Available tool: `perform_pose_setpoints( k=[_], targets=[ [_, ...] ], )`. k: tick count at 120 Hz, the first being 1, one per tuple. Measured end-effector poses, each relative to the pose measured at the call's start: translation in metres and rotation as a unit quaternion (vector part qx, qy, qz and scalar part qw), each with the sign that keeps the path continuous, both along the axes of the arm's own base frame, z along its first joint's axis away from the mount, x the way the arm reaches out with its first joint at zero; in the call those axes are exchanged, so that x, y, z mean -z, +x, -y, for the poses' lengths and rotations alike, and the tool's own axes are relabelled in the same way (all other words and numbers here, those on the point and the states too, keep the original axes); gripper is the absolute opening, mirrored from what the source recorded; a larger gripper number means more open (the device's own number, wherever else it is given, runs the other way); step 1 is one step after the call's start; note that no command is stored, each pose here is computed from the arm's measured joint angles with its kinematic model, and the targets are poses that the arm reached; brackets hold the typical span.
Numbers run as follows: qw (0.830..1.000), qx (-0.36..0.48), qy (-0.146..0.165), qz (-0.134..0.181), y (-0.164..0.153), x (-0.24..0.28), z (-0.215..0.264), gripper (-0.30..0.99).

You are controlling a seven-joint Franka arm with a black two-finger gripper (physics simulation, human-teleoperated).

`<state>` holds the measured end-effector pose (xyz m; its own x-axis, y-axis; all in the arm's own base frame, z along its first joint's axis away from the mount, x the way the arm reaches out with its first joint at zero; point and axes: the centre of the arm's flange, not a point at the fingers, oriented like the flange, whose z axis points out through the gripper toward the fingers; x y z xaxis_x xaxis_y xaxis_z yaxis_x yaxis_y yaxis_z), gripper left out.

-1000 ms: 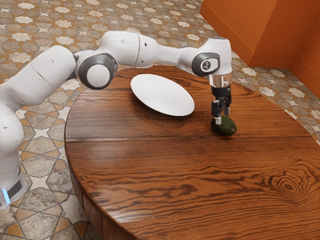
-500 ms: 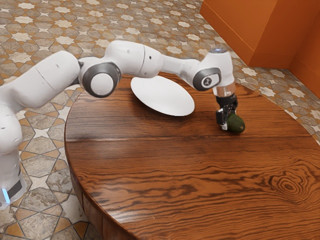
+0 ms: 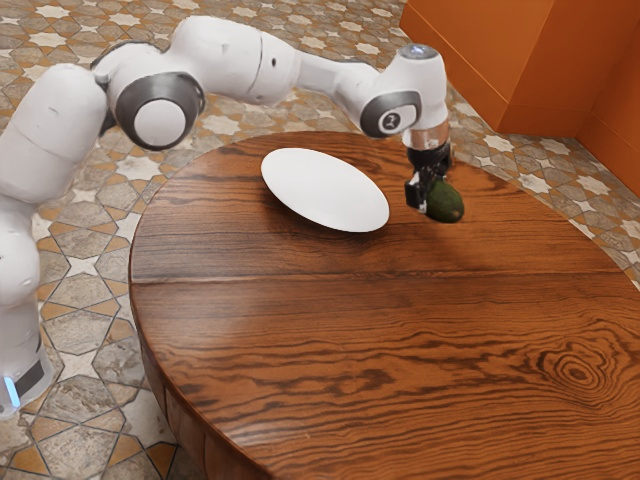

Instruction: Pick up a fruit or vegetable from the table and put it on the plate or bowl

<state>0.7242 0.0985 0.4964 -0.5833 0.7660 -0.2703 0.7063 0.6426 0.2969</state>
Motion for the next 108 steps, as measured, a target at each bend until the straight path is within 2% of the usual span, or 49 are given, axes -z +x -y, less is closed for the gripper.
perform_pose_setpoints(
  k=[17, 27, 35, 49, 66, 96, 101, 108],
  targets=[
    [0.997, -0.076, -0.009, -0.022, -0.106, -0.033, -0.064, 0.38],
    [0.994, -0.102, -0.022, -0.029, -0.144, -0.039, -0.084, 0.38],
    [0.992, -0.116, -0.031, -0.036, -0.160, -0.036, -0.096, 0.38],
    [0.987, -0.144, -0.049, -0.051, -0.170, -0.022, -0.124, 0.38],
    [0.982, -0.168, -0.057, -0.061, -0.151, 0.001, -0.163, 0.40],
    [0.984, -0.152, -0.060, -0.064, -0.137, 0.009, -0.160, 0.41],
    [0.985, -0.149, -0.060, -0.063, -0.136, 0.007, -0.159, 0.50],
    [0.986, -0.143, -0.059, -0.060, -0.134, 0.005, -0.155, 0.57]
  ],
)
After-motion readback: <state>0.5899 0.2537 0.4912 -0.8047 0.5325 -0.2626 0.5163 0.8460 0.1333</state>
